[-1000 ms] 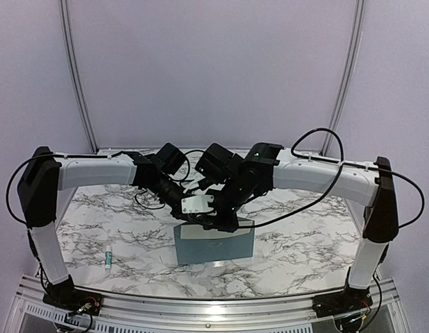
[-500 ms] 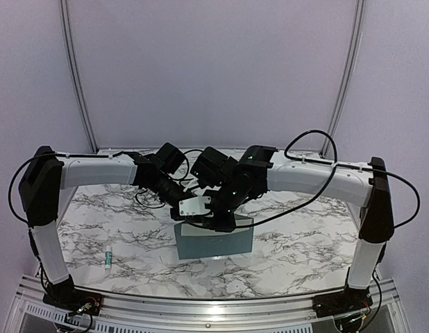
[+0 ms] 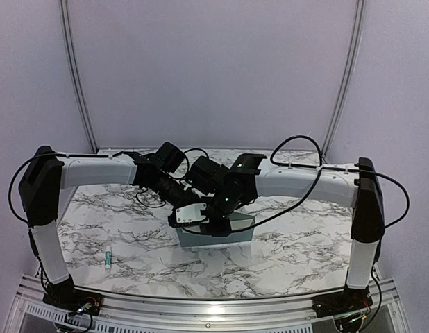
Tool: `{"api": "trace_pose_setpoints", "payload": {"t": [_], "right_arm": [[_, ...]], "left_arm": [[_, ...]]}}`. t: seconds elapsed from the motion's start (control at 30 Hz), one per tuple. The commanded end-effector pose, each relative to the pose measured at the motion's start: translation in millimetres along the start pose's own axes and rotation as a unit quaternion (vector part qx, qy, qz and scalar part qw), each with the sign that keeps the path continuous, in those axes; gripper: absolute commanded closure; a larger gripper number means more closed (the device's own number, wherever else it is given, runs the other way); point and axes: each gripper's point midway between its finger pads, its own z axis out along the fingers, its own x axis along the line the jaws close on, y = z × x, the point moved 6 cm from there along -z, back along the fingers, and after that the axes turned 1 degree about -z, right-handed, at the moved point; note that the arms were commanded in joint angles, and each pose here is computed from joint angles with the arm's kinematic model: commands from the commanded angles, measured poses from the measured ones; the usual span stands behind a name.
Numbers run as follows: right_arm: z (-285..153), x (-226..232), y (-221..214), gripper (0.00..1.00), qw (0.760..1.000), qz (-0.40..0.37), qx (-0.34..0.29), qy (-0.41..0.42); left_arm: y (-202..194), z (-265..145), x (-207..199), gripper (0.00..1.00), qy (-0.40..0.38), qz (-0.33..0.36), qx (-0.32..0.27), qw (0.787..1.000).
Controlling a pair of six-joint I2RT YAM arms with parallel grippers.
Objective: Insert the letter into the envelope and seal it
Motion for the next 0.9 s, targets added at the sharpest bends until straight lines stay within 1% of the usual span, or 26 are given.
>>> {"api": "trace_pose_setpoints", "payload": {"t": [0.0,0.2,0.37,0.6,0.7,0.8,0.87], "right_arm": [[17.0,-0.2,1.0,1.00,1.000,-0.011,0.006,-0.008],[6.1,-1.8,2.3,1.00,1.000,-0.009,-0.005,-0.019],[-15.8,-1.8,4.2,0.86,0.999,-0.005,-0.021,-0.032],[-45.6,-0.1,7.3,0.79,0.998,-0.004,-0.048,-0.039],[-59.8,2.5,6.4,0.76,0.997,-0.006,-0.060,-0.043],[-67.0,5.8,0.4,0.72,0.997,-0.011,-0.065,-0.040],[-71.0,7.3,-5.3,0.71,0.997,-0.011,-0.072,-0.036]], "left_arm": [[9.7,-1.4,-6.0,1.00,-0.025,0.014,-0.016,0.999],[9.0,0.3,-3.8,1.00,-0.028,0.010,-0.015,0.999],[9.9,-0.3,-3.6,1.00,-0.031,0.009,-0.017,0.999],[11.1,-1.7,-1.6,1.00,-0.027,0.008,-0.021,0.999],[11.7,-0.8,4.5,1.00,-0.010,0.001,-0.024,1.000],[15.7,0.2,18.4,1.00,0.042,-0.015,-0.039,0.998],[16.8,0.7,26.0,1.00,0.067,-0.040,-0.052,0.996]]}}
